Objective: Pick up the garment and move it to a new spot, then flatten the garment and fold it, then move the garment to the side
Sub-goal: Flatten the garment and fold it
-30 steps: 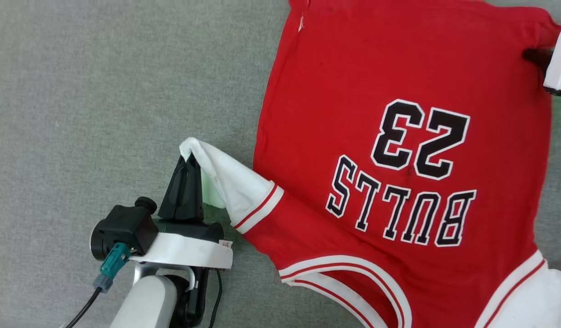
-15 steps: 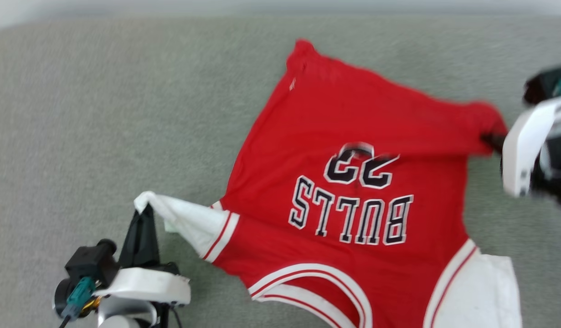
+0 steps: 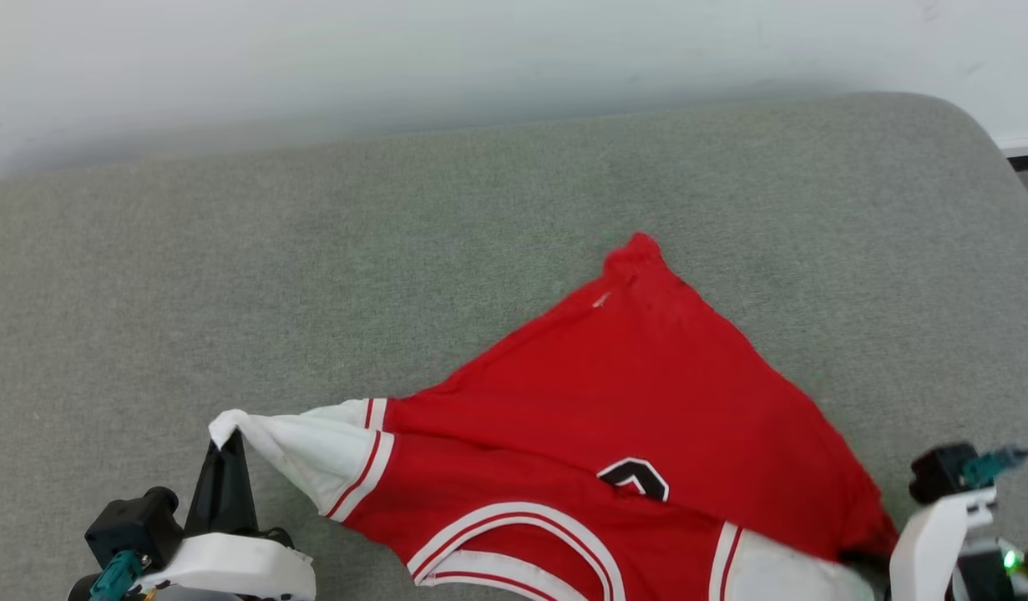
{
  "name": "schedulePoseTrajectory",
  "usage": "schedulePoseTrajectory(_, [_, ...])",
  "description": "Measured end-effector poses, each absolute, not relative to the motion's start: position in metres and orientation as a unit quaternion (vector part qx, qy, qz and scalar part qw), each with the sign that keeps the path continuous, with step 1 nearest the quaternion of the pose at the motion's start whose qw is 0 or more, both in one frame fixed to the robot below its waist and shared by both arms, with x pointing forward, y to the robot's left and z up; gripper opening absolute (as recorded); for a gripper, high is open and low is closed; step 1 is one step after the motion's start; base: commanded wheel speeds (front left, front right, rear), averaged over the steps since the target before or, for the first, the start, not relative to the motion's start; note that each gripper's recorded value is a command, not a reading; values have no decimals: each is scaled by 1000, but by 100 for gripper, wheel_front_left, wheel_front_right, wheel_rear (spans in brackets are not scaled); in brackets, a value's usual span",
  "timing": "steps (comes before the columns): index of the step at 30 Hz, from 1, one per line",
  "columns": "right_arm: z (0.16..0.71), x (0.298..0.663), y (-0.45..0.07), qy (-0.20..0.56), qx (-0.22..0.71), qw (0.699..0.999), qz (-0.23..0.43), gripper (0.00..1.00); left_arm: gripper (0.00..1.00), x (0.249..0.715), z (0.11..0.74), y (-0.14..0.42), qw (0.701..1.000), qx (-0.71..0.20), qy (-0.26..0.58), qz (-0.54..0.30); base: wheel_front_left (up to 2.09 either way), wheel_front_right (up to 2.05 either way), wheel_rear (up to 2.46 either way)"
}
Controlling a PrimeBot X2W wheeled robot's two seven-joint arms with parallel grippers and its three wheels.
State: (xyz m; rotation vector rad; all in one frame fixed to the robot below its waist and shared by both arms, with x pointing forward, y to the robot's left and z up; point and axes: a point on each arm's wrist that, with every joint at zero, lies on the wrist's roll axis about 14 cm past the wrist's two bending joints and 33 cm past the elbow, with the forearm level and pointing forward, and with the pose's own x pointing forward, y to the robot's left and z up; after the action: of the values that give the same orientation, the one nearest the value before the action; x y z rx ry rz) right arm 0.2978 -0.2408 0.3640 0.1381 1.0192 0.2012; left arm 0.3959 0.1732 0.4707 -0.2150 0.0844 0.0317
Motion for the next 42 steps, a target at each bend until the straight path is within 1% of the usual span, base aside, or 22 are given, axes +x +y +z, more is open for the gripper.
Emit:
schedulePoseTrajectory(4, [349, 259, -226, 510, 123, 847, 80, 0, 0, 394, 472, 171, 993, -106, 44, 11, 0, 0, 0])
schedulePoseTrajectory(6, [347, 251, -220, 509, 136, 847, 75, 49, 0, 393, 472, 172, 993, -106, 45, 11, 0, 0, 0])
schedulePoseTrajectory(7, [348, 251, -216, 503, 146, 849, 73, 100, 0, 393, 472, 171, 993, -106, 46, 11, 0, 0, 0])
schedulePoseTrajectory(10, [358, 262, -214, 459, 154, 873, 57, 100, 0, 393, 472, 170, 993, -107, 48, 9, 0, 0, 0])
schedulePoseTrajectory(14, [396, 307, -233, 332, 146, 932, 17, 100, 0, 392, 472, 170, 993, -107, 47, 9, 0, 0, 0])
schedulePoseTrajectory(15, [405, 317, -236, 303, 146, 942, 9, 100, 0, 392, 472, 170, 993, -107, 48, 8, 0, 0, 0])
schedulePoseTrajectory(19, [436, 350, -239, 214, 142, 966, -6, 100, 0, 391, 473, 168, 993, -107, 48, 5, 0, 0, 0])
schedulePoseTrajectory(22, [449, 371, -239, 180, 145, 973, -7, 100, 0, 392, 473, 166, 993, -108, 48, 2, 0, 0, 0])
schedulePoseTrajectory(25, [450, 394, -231, 187, 145, 972, 8, 100, 0, 398, 474, 163, 993, -108, 48, -2, 0, 0, 0])
schedulePoseTrajectory(28, [443, 414, -223, 229, 139, 963, 34, 100, 0, 404, 474, 159, 993, -107, 46, -8, 0, 0, 0])
schedulePoseTrajectory(32, [433, 439, -215, 304, 111, 943, 73, 100, 0, 415, 474, 153, 993, -109, 42, -17, 0, 0, 0])
schedulePoseTrajectory(36, [430, 463, -199, 359, 90, 922, 114, 100, 0, 425, 471, 151, 993, -111, 40, -22, 0, 0, 0])
schedulePoseTrajectory(42, [412, 484, -174, 429, 39, 887, 168, 100, 0, 437, 458, 150, 992, -115, 47, -18, 0, 0, 0])
